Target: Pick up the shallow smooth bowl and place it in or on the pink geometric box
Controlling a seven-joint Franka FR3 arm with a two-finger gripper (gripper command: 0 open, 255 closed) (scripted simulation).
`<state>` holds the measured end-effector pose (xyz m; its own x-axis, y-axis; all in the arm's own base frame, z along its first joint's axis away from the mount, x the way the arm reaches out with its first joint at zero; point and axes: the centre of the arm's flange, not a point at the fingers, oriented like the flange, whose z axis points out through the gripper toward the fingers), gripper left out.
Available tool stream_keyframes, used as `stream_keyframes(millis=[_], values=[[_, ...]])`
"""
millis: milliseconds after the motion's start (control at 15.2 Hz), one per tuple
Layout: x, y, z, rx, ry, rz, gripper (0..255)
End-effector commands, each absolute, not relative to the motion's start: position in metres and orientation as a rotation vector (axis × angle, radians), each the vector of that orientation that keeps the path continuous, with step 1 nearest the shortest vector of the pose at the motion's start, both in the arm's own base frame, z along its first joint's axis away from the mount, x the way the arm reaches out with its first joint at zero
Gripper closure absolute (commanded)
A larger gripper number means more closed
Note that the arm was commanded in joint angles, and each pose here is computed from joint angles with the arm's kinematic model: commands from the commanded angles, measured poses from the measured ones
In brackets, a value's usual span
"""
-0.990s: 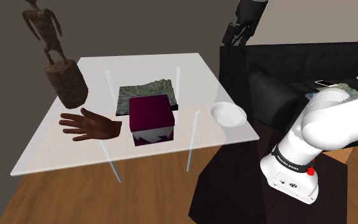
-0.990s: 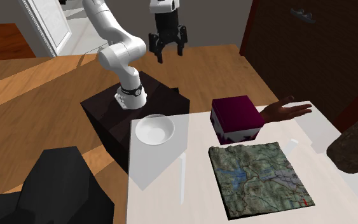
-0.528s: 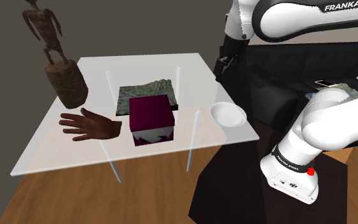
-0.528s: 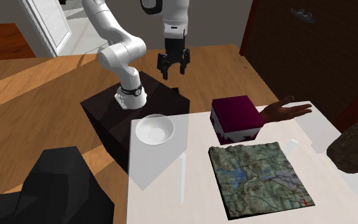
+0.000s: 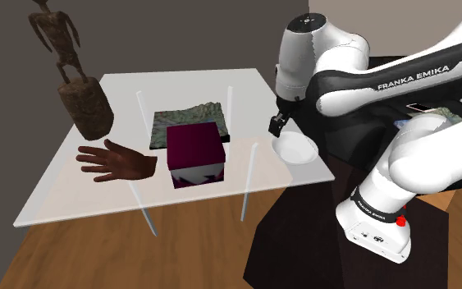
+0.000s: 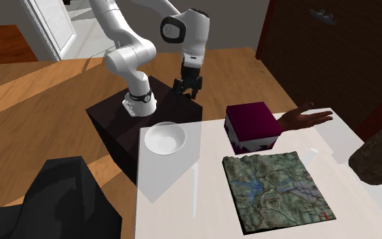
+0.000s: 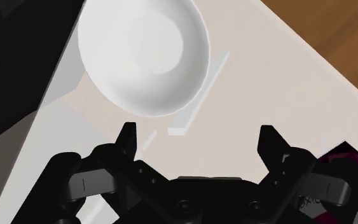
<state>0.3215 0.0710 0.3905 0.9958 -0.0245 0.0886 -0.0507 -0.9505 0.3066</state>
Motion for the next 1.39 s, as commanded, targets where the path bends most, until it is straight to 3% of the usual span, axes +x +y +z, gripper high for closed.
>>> stream_keyframes(millis=[0, 594, 1320], values=[[0.319, 0.076, 0.361, 2.790, -0.034, 0.110, 0], [0.310, 0.081, 0.234, 2.628, 0.048, 0.056, 0], [0.311, 0.061, 0.197, 2.625, 0.049, 0.055, 0]])
